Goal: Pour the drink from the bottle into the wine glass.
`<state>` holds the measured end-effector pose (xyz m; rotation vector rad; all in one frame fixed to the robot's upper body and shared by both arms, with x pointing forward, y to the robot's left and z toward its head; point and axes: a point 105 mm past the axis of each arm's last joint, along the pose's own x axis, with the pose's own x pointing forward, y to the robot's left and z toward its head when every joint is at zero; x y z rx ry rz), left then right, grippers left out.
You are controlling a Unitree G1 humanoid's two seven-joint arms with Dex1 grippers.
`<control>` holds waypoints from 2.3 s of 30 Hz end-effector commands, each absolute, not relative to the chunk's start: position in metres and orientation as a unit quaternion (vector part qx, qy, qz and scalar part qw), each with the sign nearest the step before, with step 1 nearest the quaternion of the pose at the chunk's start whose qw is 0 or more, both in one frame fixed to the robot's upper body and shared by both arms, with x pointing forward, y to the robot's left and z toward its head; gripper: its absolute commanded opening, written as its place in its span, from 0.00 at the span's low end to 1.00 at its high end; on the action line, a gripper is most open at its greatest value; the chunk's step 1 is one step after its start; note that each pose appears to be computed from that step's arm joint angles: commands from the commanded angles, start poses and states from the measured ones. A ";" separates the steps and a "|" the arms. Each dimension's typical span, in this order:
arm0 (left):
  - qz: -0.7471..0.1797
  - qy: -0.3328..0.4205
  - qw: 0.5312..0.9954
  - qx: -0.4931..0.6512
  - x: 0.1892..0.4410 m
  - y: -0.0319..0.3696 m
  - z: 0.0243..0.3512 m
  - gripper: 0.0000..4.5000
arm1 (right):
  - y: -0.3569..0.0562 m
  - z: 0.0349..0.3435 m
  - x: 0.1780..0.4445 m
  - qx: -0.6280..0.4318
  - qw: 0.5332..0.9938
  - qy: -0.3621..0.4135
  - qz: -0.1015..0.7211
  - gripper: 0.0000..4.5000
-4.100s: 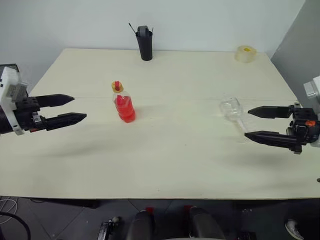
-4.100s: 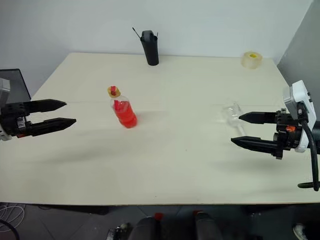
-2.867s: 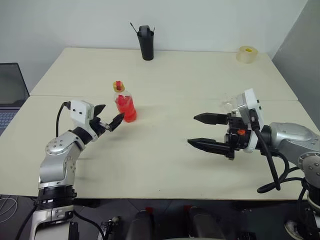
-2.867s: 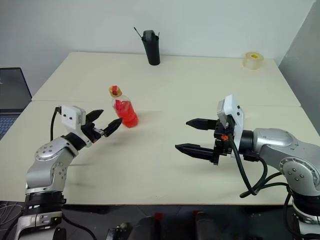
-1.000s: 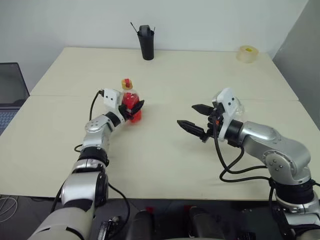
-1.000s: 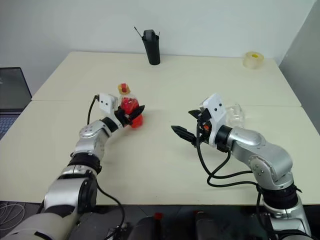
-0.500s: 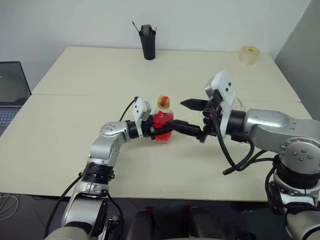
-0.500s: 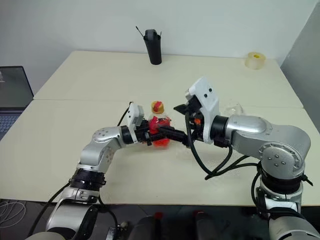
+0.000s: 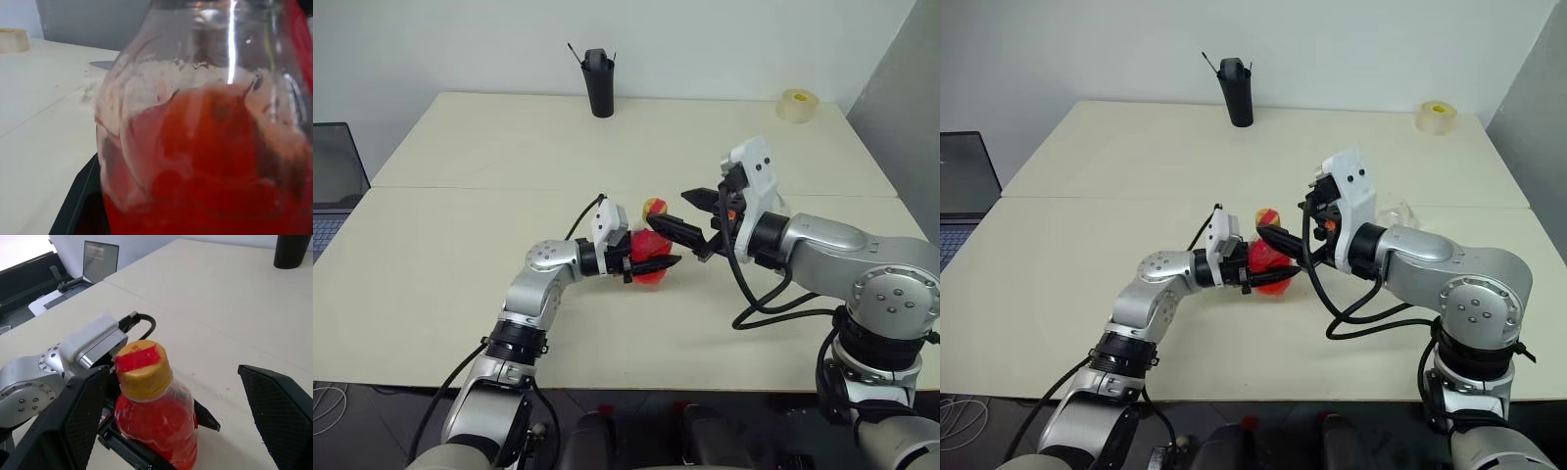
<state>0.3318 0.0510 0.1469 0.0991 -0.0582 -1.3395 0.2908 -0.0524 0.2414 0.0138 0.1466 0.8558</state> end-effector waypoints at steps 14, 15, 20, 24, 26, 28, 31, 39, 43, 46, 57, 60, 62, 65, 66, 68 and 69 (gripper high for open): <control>-0.621 -0.074 0.778 0.060 0.330 0.047 0.168 0.52 | -0.050 0.250 0.294 0.027 0.909 0.051 0.413 0.27; -0.621 -0.071 0.778 0.060 0.330 0.047 0.167 0.52 | -0.049 0.251 0.295 0.027 0.909 0.048 0.413 0.27; -0.632 -0.069 0.770 0.058 0.326 0.044 0.166 0.49 | -0.026 0.258 0.260 -0.070 0.822 0.023 0.565 0.27; -0.655 -0.078 0.748 0.070 0.314 0.034 0.166 0.46 | -0.032 0.245 0.265 -0.149 0.745 0.024 0.650 0.27; -0.667 -0.085 0.737 0.068 0.306 0.027 0.170 0.45 | -0.036 0.239 0.277 -0.169 0.717 0.027 0.676 0.27; -0.674 -0.091 0.730 0.067 0.301 0.022 0.175 0.44 | -0.039 0.239 0.291 -0.173 0.705 0.022 0.688 0.27; -0.677 -0.094 0.727 0.068 0.298 0.019 0.176 0.43 | -0.041 0.241 0.303 -0.177 0.692 0.016 0.700 0.27; -0.674 -0.089 0.730 0.068 0.295 0.020 0.174 0.43 | -0.047 0.257 0.294 -0.136 0.696 0.010 0.705 0.43; -0.678 -0.086 0.726 0.079 0.297 0.017 0.170 0.42 | -0.048 0.269 0.291 -0.138 0.717 -0.015 0.683 0.73; -0.677 -0.088 0.727 0.077 0.300 0.015 0.172 0.41 | -0.056 0.280 0.289 -0.154 0.747 -0.033 0.646 0.88; -0.653 -0.077 0.749 0.086 0.318 0.017 0.161 0.37 | -0.085 0.290 0.259 -0.146 0.855 -0.034 0.496 0.88; -0.644 -0.073 0.758 0.077 0.324 0.016 0.160 0.36 | -0.082 0.285 0.255 -0.141 0.877 -0.032 0.459 0.88; -0.641 -0.071 0.760 0.077 0.325 0.014 0.158 0.35 | -0.078 0.281 0.253 -0.127 0.891 -0.035 0.434 0.88; -0.634 -0.067 0.766 0.083 0.330 0.011 0.154 0.35 | -0.075 0.268 0.256 -0.110 0.915 -0.018 0.389 0.88; -0.631 -0.065 0.768 0.086 0.332 0.011 0.153 0.35 | -0.074 0.263 0.256 -0.107 0.919 -0.010 0.378 0.88; -0.624 -0.069 0.774 0.081 0.336 0.008 0.155 0.35 | -0.072 0.259 0.259 -0.063 0.938 -0.015 0.342 0.88; -0.623 -0.071 0.774 0.085 0.337 0.007 0.155 0.35 | -0.072 0.259 0.260 -0.035 0.946 -0.020 0.323 0.88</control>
